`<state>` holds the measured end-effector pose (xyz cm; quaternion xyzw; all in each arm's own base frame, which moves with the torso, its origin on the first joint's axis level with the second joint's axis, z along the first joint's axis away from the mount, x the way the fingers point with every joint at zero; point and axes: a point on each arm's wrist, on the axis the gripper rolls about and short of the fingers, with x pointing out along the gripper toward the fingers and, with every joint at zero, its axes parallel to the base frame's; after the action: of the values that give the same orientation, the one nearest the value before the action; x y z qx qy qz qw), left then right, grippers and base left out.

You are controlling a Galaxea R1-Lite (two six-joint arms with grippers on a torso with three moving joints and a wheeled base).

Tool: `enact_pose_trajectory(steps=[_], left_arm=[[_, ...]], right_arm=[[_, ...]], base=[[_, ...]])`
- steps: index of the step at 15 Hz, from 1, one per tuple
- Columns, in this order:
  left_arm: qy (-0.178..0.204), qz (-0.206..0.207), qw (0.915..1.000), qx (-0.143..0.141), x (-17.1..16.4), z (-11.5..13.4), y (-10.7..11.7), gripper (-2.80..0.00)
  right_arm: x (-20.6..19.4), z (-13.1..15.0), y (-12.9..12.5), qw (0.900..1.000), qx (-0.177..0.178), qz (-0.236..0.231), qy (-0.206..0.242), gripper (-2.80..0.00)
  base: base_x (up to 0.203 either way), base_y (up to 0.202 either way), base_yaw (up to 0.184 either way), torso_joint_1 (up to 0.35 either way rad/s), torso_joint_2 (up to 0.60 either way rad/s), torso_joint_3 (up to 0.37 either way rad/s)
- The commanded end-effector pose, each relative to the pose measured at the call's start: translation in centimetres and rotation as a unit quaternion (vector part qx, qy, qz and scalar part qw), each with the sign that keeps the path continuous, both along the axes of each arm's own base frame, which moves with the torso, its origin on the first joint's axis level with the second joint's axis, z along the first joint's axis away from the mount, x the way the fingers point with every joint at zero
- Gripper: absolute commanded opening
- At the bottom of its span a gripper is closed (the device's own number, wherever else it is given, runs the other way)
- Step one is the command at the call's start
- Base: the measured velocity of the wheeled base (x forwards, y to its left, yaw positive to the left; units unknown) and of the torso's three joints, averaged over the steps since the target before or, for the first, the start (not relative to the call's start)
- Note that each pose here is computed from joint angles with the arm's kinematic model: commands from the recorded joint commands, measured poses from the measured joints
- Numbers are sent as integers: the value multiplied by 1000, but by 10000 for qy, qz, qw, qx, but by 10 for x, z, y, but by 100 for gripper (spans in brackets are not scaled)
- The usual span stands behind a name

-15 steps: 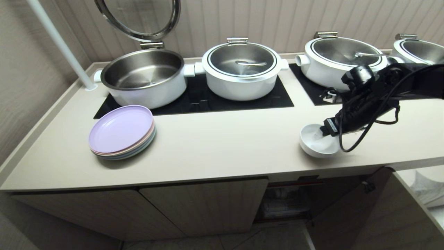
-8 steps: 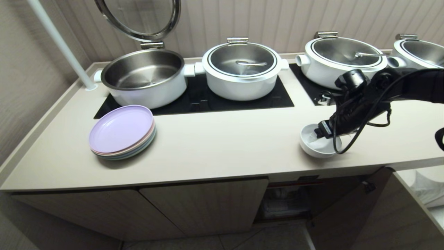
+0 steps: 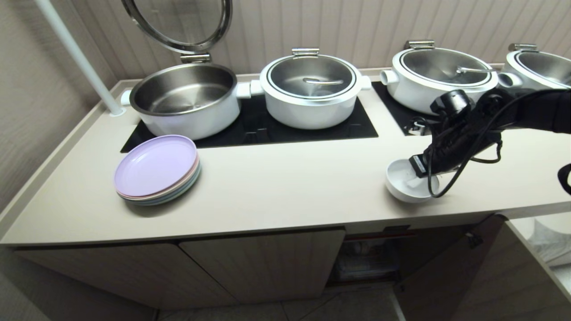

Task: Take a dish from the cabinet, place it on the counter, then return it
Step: Pick up the bowl from the table

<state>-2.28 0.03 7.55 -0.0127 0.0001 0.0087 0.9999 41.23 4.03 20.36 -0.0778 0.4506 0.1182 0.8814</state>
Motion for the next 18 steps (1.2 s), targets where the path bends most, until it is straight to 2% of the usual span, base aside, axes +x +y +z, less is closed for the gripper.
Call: enact_pose_trajectory(steps=[1,10,14,18], left_arm=[[-2,5,10000,-4,0,0,0,-280],[-2,5,10000,-4,0,0,0,-280],[-2,5,10000,-4,0,0,0,-280],[-2,5,10000,-4,0,0,0,-280]], right_arm=[[-1,2,0,10000,0,10,-7,-280],[-7,11,-2,10000,18,-18,-66,-280],[-18,22,-1,9988,300,-386,-32,-280],[-40,32,-3,9987,288,-393,119,-280]], base=[[0,0,0,0,0,0],[0,0,0,0,0,0],[0,0,0,0,0,0],[0,0,0,0,0,0]])
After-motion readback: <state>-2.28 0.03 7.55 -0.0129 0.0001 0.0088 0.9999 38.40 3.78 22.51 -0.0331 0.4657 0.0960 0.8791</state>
